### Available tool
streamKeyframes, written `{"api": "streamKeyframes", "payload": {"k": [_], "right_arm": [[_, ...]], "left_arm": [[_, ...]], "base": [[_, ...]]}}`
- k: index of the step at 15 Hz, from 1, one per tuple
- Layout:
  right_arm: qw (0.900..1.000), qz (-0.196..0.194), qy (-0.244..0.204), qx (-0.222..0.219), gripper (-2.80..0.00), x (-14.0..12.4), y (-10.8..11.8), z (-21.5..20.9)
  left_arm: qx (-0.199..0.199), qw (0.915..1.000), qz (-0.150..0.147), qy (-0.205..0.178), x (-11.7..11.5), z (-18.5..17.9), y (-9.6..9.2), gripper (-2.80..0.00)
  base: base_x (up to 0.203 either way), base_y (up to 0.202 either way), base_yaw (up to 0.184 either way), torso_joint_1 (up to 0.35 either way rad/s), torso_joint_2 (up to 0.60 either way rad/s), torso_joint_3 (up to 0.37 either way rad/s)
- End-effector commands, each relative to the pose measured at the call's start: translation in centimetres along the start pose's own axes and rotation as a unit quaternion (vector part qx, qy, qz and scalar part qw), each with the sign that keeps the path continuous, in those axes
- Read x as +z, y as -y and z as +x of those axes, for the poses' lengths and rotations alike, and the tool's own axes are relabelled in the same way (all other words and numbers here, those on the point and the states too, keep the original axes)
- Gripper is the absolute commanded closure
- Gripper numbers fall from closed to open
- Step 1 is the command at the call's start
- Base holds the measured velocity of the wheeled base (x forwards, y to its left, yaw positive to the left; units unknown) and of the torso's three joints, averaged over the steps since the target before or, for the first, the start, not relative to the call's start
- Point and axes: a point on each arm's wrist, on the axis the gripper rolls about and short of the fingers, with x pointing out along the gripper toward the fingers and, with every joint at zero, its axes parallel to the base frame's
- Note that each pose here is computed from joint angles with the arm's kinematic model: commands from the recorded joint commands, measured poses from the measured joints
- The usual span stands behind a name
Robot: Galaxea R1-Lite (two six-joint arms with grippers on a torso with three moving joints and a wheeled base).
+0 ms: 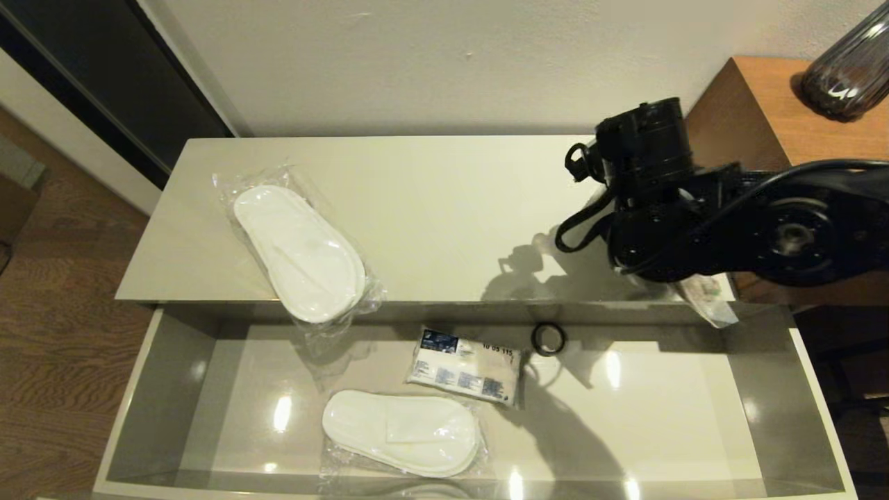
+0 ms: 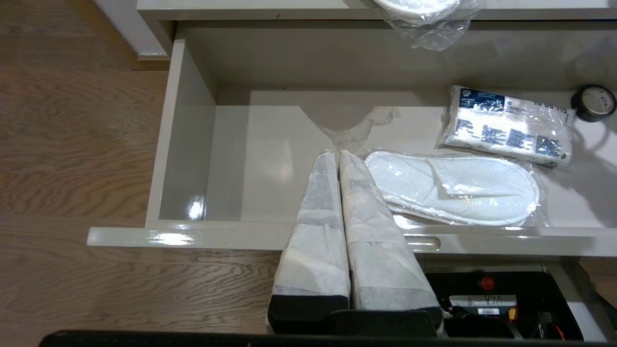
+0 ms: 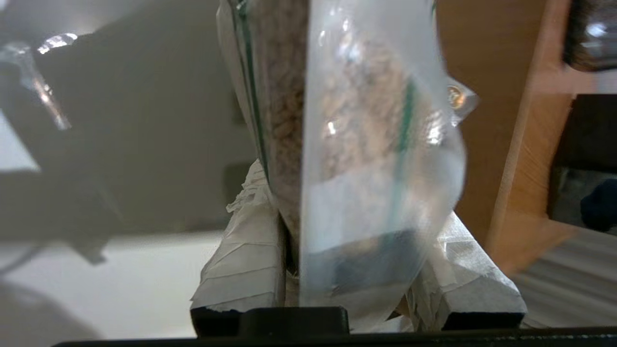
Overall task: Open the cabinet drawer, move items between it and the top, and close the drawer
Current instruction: Put the disposable slippers in the drawer
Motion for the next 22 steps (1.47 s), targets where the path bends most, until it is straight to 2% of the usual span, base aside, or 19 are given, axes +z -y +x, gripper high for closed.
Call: {"api": "streamKeyframes", "payload": {"k": [1,5,10,14,17,19,21,22], "right_arm": [[1.0,0.003,0.002,0.02,0.0,-2.0,3.6,-3.4],[0.996,0.0,-0.043,0.084,0.0,-6.9,5.6,-6.9],[0.986,0.015,-0.085,0.145,0.0,-11.1,9.9,-9.9],[0.96,0.053,-0.154,0.229,0.0,-12.8,10.2,-10.3],[0.945,0.08,-0.205,0.243,0.0,-13.8,8.2,-9.9],[0.926,0.113,-0.232,0.276,0.0,-14.1,7.4,-9.9],[0.908,0.142,-0.251,0.303,0.0,-14.5,7.7,-10.5],[0.904,0.144,-0.255,0.312,0.0,-14.8,8.1,-11.0]], "left_arm": [[-0.001,1.0,0.0,-0.001,0.0,0.0,0.0,0.0],[0.0,1.0,0.0,-0.001,0.0,0.0,0.0,0.0],[0.0,1.0,0.0,-0.001,0.0,0.0,0.0,0.0],[0.0,1.0,0.0,-0.001,0.0,0.0,0.0,0.0],[-0.001,1.0,0.0,-0.001,0.0,0.0,0.0,0.0],[0.0,1.0,0.0,-0.001,0.0,0.0,0.0,0.0],[0.0,1.0,0.0,-0.001,0.0,0.0,0.0,0.0],[-0.001,1.0,0.0,-0.001,0.0,0.0,0.0,0.0]], "base": [[0.0,0.0,0.0,0.0,0.0,0.0],[0.0,0.0,0.0,0.0,0.0,0.0],[0.0,0.0,0.0,0.0,0.0,0.0],[0.0,0.0,0.0,0.0,0.0,0.0],[0.0,0.0,0.0,0.0,0.0,0.0],[0.0,0.0,0.0,0.0,0.0,0.0],[0.0,0.0,0.0,0.0,0.0,0.0],[0.0,0.0,0.0,0.0,0.0,0.0]]}}
